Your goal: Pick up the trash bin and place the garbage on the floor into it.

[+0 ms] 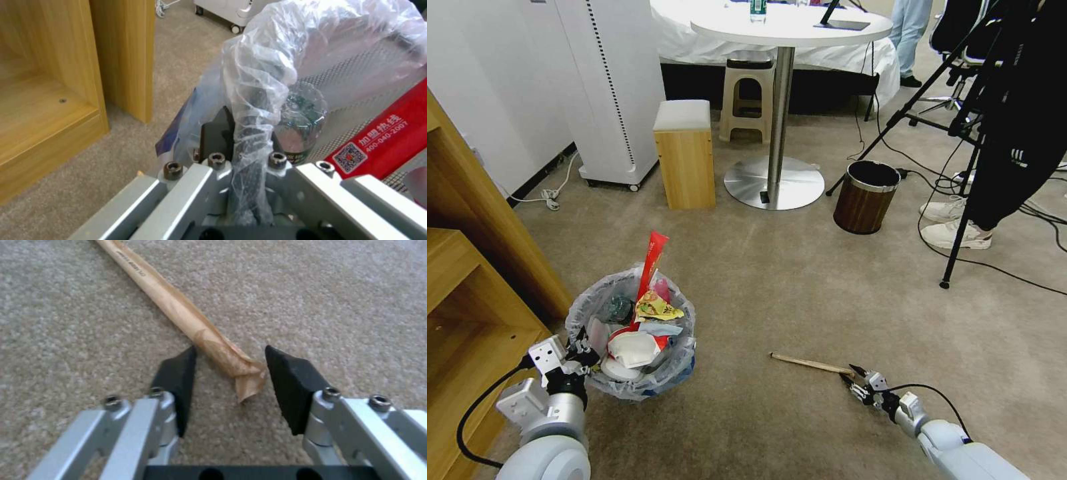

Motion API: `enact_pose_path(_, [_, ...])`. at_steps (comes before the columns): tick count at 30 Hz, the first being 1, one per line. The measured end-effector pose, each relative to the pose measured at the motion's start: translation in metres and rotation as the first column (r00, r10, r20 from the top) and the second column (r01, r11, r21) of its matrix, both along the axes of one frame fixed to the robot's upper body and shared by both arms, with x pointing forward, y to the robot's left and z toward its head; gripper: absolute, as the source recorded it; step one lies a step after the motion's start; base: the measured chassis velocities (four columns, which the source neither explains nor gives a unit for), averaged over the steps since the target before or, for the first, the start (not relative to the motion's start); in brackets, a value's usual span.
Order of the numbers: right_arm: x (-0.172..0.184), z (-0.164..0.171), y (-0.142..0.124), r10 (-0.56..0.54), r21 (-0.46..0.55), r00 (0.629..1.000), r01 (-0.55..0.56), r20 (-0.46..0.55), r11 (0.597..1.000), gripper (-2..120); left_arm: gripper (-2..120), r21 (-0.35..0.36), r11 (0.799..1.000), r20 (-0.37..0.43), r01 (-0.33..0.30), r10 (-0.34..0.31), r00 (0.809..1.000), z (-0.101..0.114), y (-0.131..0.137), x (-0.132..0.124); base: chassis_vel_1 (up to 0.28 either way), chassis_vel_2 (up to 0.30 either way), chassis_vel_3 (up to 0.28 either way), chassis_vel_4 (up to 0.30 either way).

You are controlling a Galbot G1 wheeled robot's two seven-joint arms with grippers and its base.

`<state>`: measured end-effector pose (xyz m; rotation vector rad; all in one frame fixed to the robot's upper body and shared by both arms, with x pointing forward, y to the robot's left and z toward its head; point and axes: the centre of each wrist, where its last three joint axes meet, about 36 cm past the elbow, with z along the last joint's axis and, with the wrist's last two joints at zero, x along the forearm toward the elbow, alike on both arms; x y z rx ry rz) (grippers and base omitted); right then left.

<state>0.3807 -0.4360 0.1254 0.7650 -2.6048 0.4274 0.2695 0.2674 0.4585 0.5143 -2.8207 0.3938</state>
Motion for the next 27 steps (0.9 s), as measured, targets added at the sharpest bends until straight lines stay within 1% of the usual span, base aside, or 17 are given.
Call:
enact_pose_path(2, [0.0,-0.001,0.002,0.004,-0.001,1.0,-0.004,0.0,1.0,32,1,0.0,1.0,0.001,0.0,0.0,1.0,0.0,0.0,-0.001,0.0,0.0,0.0,0.0])
enact_pose_path(3, [0.0,-0.001,0.002,0.004,-0.001,1.0,-0.004,0.0,1.0,32,1,0.0,1.0,0.001,0.0,0.0,1.0,0.0,0.0,-0.001,0.0,0.0,0.0,0.0])
enact_pose_path(4, [0.0,-0.001,0.002,0.005,-0.001,1.0,-0.005,0.001,1.0,29,1,-0.001,1.0,0.002,-0.001,0.001,1.0,0.0,0.0,-0.001,0.0,0.0,0.0,0.0])
enact_pose_path(5, [0.001,-0.002,0.003,0.007,0.0,1.0,-0.007,0.002,1.0,22,1,-0.001,1.0,0.004,0.0,0.0,1.0,0.0,-0.001,-0.001,0.0,0.0,0.0,0.0])
enact_pose_path(6, [0.002,-0.002,0.004,0.009,-0.001,1.0,-0.009,0.003,1.0,19,1,-0.002,1.0,0.006,0.0,0.0,1.0,0.001,-0.001,-0.001,0.0,0.0,0.0,0.0])
enact_pose_path(7, [0.002,-0.002,0.004,0.009,-0.001,1.0,-0.009,0.003,1.0,19,1,-0.002,1.0,0.006,0.0,0.0,1.0,0.001,-0.001,-0.001,0.0,0.0,0.0,0.0])
enact_pose_path(9, [0.003,-0.002,0.004,0.01,-0.002,1.0,-0.01,0.006,1.0,13,1,-0.002,1.0,0.01,0.001,-0.001,1.0,0.002,-0.001,-0.001,0.0,0.0,0.0,0.0])
enact_pose_path(11, [0.003,-0.002,0.004,0.01,-0.002,1.0,-0.01,0.006,1.0,13,1,-0.002,1.0,0.01,0.001,-0.001,1.0,0.002,-0.001,-0.001,0.0,0.0,0.0,0.0])
enact_pose_path(12, [0.003,-0.002,0.004,0.012,-0.003,1.0,-0.012,0.007,1.0,6,1,-0.003,1.0,0.012,0.001,-0.001,1.0,0.003,-0.002,-0.002,0.0,0.0,0.0,0.0])
enact_pose_path(18, [0.002,-0.002,0.004,0.016,0.003,1.0,-0.016,0.017,1.0,0,1,-0.006,1.0,0.01,0.002,-0.002,1.0,0.002,-0.003,-0.001,0.0,0.0,0.0,0.0])
enact_pose_path(21, [0.003,0.003,0.002,0.013,0.016,0.999,-0.014,0.031,1.0,0,1,-0.005,1.0,0.007,0.001,-0.001,1.0,0.0,-0.002,0.0,0.0,0.0,0.0,0.0])
enact_pose_path(25, [0.0,0.01,0.002,0.008,0.053,0.999,-0.011,0.053,0.999,0,1,-0.004,1.0,0.0,-0.001,0.001,1.0,-0.004,-0.001,0.002,0.0,0.0,0.0,0.0])
enact_pose_path(27, [-0.001,0.018,0.005,0.0,0.09,0.997,-0.007,0.078,0.996,0,1,-0.004,1.0,-0.009,-0.003,0.003,1.0,-0.008,-0.001,0.003,0.0,0.0,0.0,0.0])
